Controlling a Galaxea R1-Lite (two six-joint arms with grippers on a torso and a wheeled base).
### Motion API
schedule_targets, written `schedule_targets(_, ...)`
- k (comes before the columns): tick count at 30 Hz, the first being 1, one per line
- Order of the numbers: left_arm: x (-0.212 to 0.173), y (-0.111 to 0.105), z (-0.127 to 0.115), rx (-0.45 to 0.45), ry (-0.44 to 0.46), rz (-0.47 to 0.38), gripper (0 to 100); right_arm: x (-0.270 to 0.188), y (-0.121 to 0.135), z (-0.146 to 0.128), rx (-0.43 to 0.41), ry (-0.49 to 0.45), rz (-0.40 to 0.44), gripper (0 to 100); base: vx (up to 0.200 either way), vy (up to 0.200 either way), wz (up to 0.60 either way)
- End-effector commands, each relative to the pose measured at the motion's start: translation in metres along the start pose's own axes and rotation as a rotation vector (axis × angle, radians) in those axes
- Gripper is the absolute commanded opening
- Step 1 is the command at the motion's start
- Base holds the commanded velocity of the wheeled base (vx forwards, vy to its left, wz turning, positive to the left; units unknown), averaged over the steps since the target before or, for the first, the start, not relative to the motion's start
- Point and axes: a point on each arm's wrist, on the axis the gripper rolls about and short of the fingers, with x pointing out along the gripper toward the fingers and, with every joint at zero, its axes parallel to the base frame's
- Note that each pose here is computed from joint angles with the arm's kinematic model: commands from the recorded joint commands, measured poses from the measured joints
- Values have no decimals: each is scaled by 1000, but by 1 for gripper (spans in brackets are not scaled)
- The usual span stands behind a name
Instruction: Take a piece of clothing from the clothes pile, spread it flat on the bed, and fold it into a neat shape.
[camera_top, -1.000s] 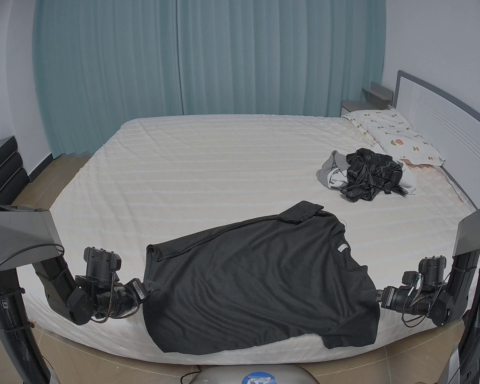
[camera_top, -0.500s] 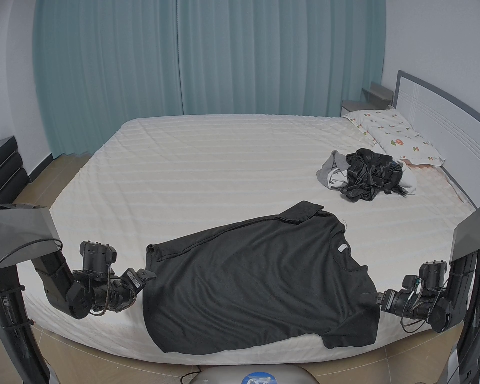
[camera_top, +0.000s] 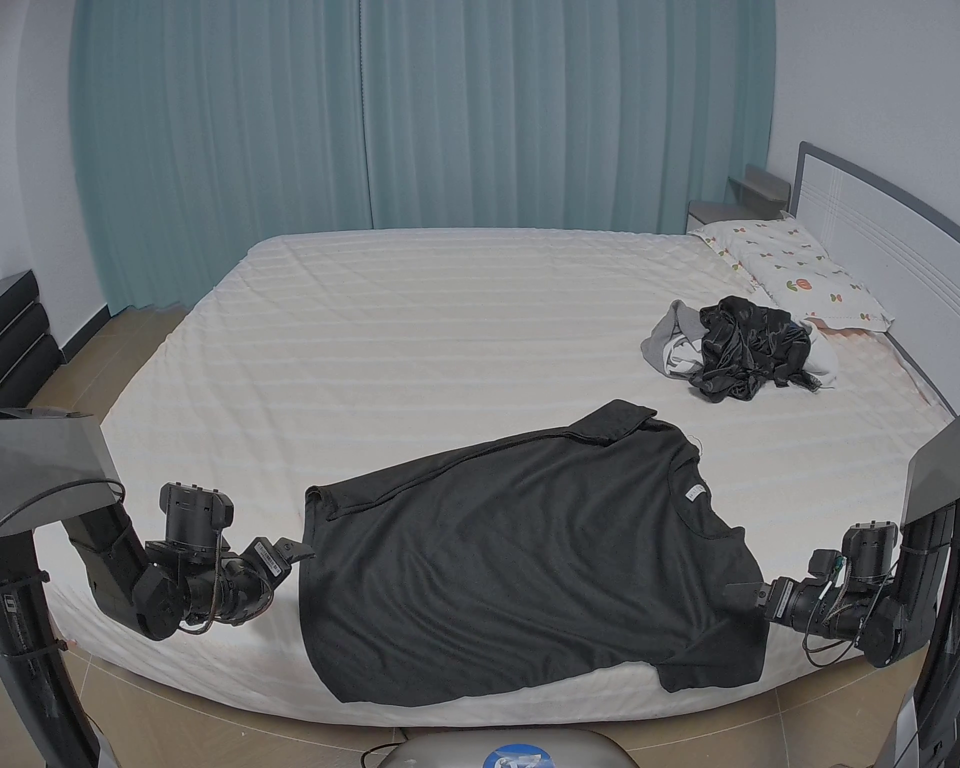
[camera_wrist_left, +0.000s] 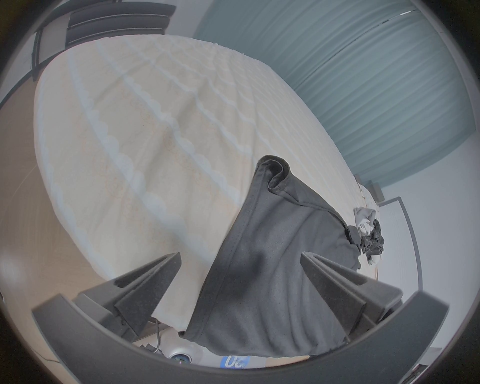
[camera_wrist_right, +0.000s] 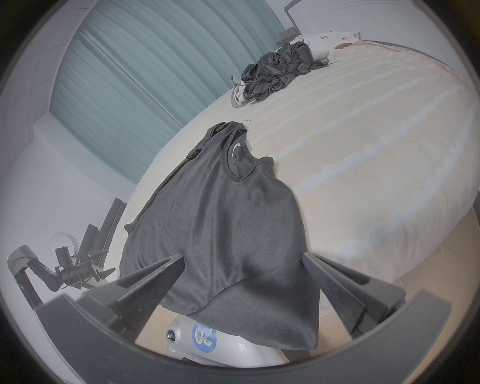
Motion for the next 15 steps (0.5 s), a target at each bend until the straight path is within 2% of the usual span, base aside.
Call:
schedule_targets(1,0,-3,1,4,-9,-14,100,-1,1,1,-2,-5,3,100,0,0,0)
schedule_targets(4,-1,-6,2,5,-19,-27,100,-1,2,2,-6,-11,7,100,0,0,0)
schedule_targets(8,-1,-9,1,6,-18,-37,100,-3,3,1,-12,-22,13,100,200,0,0)
schedule_targets(13,1,-23,3,-30,-33,-83,100,-4,7,-1,-25,-24,28,100,200,0,0)
schedule_targets(15,2,-26,5,-30,-39,-92,100,-4,7,-2,-25,-21,28,100,0,0,0)
